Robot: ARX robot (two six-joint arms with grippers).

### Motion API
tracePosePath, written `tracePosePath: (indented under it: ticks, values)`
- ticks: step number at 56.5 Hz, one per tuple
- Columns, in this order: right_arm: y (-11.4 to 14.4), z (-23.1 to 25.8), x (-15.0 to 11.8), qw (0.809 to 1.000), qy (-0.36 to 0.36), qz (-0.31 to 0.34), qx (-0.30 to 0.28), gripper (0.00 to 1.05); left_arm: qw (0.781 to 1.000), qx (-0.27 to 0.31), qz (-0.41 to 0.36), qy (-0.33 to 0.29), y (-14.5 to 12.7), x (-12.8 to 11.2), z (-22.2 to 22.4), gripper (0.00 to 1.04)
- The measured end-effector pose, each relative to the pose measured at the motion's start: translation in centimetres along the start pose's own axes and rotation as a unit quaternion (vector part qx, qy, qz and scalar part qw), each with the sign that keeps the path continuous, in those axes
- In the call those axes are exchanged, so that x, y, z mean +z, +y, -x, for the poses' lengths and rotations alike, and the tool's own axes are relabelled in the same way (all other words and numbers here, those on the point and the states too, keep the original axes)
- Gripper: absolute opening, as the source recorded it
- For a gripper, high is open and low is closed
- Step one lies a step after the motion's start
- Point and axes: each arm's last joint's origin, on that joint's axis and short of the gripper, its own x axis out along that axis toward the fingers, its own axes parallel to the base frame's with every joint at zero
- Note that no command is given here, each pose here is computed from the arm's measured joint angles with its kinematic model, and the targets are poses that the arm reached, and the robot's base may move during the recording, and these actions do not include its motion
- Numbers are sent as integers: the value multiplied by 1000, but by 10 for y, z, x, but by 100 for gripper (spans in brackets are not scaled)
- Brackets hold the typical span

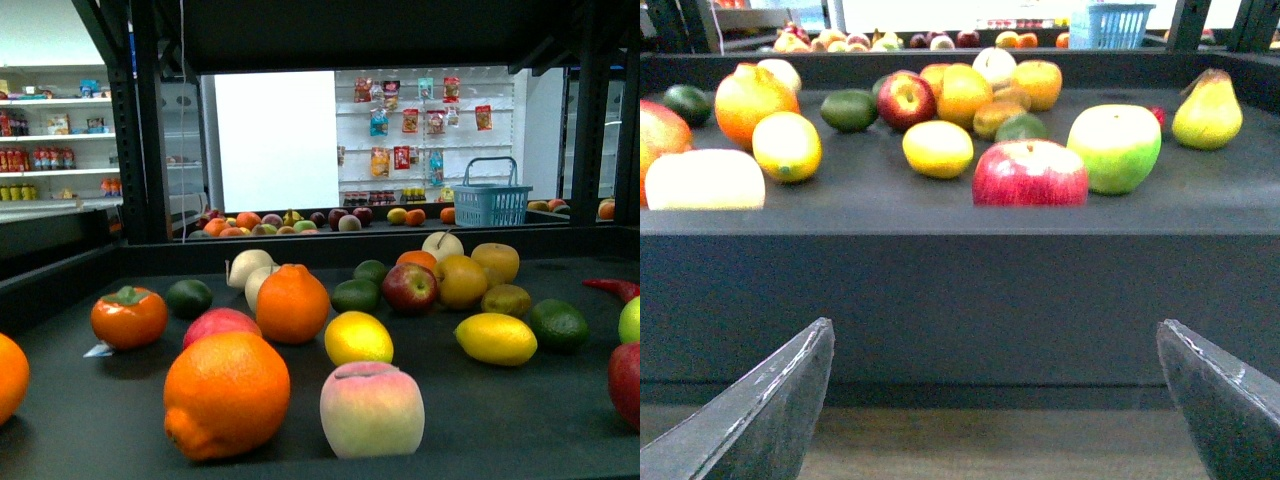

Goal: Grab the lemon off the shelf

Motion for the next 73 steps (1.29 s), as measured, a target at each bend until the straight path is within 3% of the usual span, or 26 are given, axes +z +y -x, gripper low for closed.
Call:
tracePosePath:
  ticks: [73]
  values:
    - [0,0,0,1000,0,0,0,97,1000,0,0,0,0,0,0,97]
